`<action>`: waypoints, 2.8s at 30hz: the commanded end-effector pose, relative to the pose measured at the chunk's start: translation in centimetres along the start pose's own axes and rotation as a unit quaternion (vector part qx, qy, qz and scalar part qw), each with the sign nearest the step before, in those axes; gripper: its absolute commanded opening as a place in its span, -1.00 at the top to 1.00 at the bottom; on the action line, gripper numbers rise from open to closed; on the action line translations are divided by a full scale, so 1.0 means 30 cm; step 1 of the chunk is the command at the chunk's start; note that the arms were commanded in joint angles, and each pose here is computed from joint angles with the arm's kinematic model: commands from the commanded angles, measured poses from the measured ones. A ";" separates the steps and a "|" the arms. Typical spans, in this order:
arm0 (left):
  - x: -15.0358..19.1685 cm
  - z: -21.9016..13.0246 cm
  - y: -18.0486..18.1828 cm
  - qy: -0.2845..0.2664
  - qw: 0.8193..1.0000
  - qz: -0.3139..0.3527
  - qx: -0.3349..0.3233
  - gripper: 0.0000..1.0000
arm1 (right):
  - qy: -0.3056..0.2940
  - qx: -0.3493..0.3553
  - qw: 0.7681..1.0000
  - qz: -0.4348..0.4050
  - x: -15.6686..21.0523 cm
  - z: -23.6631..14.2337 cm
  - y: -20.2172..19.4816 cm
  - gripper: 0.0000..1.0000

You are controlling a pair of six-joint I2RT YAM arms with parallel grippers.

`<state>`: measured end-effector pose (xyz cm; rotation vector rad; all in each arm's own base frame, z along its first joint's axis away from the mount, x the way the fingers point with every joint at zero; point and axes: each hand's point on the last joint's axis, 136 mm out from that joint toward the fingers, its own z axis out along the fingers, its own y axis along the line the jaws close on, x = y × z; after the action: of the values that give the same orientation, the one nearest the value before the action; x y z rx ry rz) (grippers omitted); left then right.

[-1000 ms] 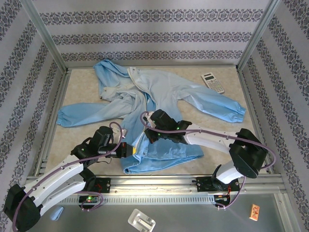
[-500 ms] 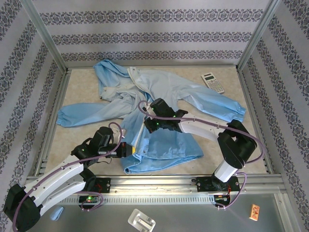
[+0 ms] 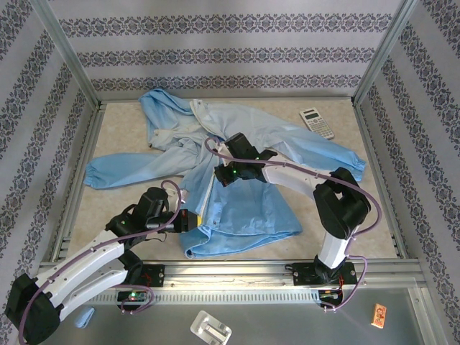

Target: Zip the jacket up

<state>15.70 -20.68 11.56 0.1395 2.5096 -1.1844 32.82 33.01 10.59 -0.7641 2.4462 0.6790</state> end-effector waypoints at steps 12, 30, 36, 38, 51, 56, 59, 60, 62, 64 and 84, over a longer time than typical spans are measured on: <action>0.090 -0.024 -0.060 0.062 0.997 -0.002 0.046 1.00 | -0.116 0.118 0.986 0.010 -0.242 -0.127 -0.233 1.00; 0.093 -0.047 -0.121 0.067 0.994 0.027 0.081 1.00 | -0.150 0.128 0.980 -0.009 -0.347 -0.188 -0.303 1.00; 0.019 -0.030 -0.075 0.020 0.999 0.039 0.027 0.70 | -0.112 0.085 0.989 -0.035 -0.232 -0.135 -0.212 1.00; 0.007 -0.027 -0.073 0.018 0.999 0.045 0.018 0.53 | -0.100 0.078 0.991 -0.045 -0.189 -0.122 -0.185 1.00; -0.087 -0.063 -0.109 0.012 0.995 0.098 -0.029 -0.11 | -0.079 0.048 0.992 -0.082 -0.118 -0.131 -0.049 1.00; -0.078 -0.016 -0.094 0.048 0.994 0.095 -0.034 -0.11 | -0.083 0.044 0.992 -0.088 -0.132 -0.136 -0.019 1.00; -0.072 0.013 -0.061 0.059 0.993 0.094 -0.047 -0.12 | -0.085 0.043 0.992 -0.088 -0.136 -0.138 -0.010 1.00; -0.072 0.022 -0.058 0.059 0.993 0.094 -0.045 -0.12 | -0.085 0.042 0.992 -0.087 -0.136 -0.138 -0.006 1.00; -0.077 0.034 -0.059 0.055 0.993 0.093 -0.038 -0.10 | -0.086 0.042 0.992 -0.087 -0.137 -0.140 -0.001 1.00; -0.085 0.042 -0.068 0.048 0.994 0.093 -0.028 0.06 | -0.086 0.040 0.992 -0.088 -0.137 -0.140 0.010 1.00; -0.071 -0.040 -0.138 0.020 0.997 0.080 0.011 1.00 | -0.157 0.130 0.975 -0.089 -0.412 -0.360 -0.119 1.00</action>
<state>18.94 -22.50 19.21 0.3675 2.3235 -1.0947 36.41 32.17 21.97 -0.8657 2.1612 0.5035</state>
